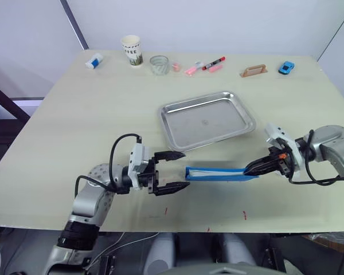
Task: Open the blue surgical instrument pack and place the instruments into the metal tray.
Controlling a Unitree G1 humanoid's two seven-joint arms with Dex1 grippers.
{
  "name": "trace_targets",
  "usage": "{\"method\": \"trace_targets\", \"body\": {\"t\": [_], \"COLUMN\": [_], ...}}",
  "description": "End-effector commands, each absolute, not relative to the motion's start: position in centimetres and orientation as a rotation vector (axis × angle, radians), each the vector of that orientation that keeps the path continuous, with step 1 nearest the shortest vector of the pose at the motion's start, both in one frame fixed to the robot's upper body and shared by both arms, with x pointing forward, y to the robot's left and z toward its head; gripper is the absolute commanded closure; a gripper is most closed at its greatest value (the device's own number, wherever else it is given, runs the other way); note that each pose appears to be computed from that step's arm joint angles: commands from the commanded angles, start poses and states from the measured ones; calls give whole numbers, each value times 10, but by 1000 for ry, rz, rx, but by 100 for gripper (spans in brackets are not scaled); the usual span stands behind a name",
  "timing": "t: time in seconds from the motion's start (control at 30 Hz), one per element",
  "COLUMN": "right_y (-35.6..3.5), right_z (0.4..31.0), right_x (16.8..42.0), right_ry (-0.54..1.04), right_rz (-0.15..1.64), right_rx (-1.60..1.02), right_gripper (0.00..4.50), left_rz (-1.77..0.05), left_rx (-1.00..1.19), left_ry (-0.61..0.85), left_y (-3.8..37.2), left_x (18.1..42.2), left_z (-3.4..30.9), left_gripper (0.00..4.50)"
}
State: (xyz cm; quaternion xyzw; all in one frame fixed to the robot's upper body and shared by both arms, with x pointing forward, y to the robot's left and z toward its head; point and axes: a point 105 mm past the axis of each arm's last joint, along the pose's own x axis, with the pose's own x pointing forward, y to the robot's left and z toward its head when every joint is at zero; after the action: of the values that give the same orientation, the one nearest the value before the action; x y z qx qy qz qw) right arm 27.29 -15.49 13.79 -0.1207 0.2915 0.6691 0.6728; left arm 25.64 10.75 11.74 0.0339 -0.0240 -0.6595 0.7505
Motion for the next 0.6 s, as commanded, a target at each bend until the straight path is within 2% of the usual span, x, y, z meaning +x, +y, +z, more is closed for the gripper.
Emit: {"method": "trace_targets", "body": {"t": [0.03,0.17,0.27,0.3,0.33,0.6], "right_y": [-157,-156,-155,-155,-155,-152], "right_z": [138,136,135,135,134,134], "right_x": [279,282,283,283,284,285], "right_ry": [657,664,671,671,672,667], "right_rz": [1489,1488,1491,1493,1493,1503], "right_rx": [-294,-282,-280,-279,-279,-287], "right_gripper": [447,447,450,450,450,450], "left_rz": [-1504,-1543,-1563,-1570,-1579,-1578], "left_rx": [88,83,82,89,103,102], "left_ry": [-92,-96,-96,-93,-90,-113], "left_y": [100,92,88,88,87,83], "left_x": [259,263,263,262,261,263], "left_z": [122,119,116,115,112,110], "left_gripper": [0,0,70,70,103,103]}}
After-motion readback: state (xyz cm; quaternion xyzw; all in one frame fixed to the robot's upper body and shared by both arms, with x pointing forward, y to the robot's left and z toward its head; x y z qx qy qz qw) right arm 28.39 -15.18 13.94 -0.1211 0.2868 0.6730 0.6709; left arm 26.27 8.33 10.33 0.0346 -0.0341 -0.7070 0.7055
